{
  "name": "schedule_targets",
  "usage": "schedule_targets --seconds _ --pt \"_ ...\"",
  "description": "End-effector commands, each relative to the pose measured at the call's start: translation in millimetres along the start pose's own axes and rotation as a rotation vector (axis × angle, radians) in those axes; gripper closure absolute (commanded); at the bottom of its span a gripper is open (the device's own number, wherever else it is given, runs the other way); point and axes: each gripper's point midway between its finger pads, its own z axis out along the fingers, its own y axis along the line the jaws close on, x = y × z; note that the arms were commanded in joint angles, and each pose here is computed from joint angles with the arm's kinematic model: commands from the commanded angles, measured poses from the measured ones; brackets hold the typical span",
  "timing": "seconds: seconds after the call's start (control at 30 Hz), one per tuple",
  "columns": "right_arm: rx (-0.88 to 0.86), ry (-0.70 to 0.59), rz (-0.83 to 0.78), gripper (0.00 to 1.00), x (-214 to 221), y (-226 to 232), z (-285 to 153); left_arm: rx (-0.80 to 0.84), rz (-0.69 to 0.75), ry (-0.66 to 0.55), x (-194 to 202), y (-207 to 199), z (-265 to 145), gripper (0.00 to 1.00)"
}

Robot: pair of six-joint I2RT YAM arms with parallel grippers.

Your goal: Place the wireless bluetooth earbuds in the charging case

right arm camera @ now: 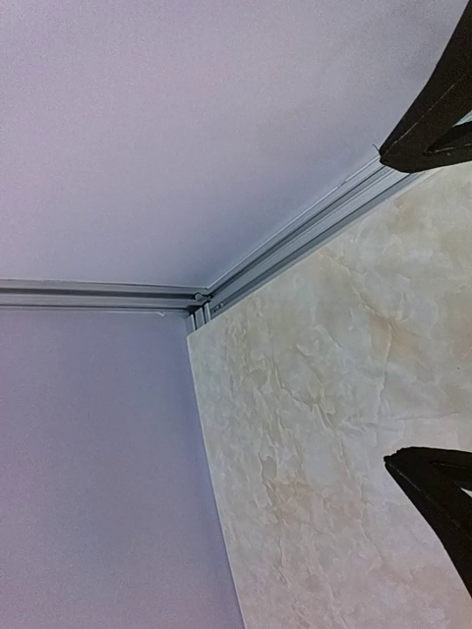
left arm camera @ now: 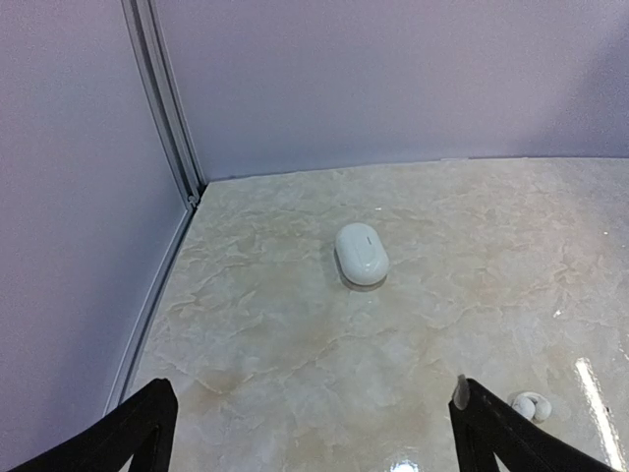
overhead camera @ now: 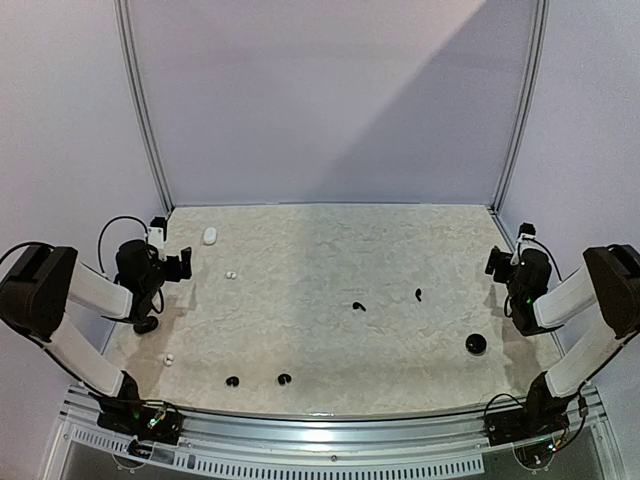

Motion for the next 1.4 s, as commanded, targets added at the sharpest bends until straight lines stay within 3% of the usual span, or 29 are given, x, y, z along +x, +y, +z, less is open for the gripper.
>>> schedule_targets --seconds 0.0,0.2,0.3,0.47,0.5,0.63,0.83,0.97,1.2,1.37 --pt "0.056 0.008 0.031 0.01 -4.4 -8.9 2.7 -0.011 -0.006 0.007 1.9 2.7 3.8 0.01" --pt "0.008 -0.012 -0.012 0.01 -21.1 7.2 1.0 -0.012 -0.006 -0.002 0.5 3.1 4.1 0.01" --pt "-0.01 0.073 -0.066 0.01 -42.1 17.0 3.2 -0.015 -0.008 -0.003 0.5 3.8 3.9 0.01" --pt "-0.108 0.155 0.007 0.01 -94.0 44.4 9.9 -0.085 -0.023 0.036 -1.2 15.4 6.6 0.03" --pt "-0.111 0.203 0.018 0.01 -87.9 47.2 11.0 -0.09 -0.022 0.051 -3.0 16.4 8.9 0.03" --pt "-0.133 0.31 0.029 0.01 -94.6 73.9 21.1 -0.16 -0.028 0.267 -26.7 31.0 38.7 0.02" --pt "-0.167 0.421 -0.034 0.01 -85.1 117.6 26.5 0.065 -0.027 0.481 -58.1 -12.6 83.6 0.01" --pt "-0.226 0.457 -0.02 0.01 -79.6 141.6 18.4 0.124 -0.027 0.64 -49.9 -38.4 119.5 0.01" --pt "-0.269 0.501 -0.048 0.01 -67.1 162.5 3.9 0.082 -0.049 0.699 -38.5 -53.9 186.4 0.02" --pt "-0.282 0.528 -0.08 0.01 -61.8 170.0 -3.8 0.015 -0.091 0.828 9.2 -56.7 209.5 0.07"
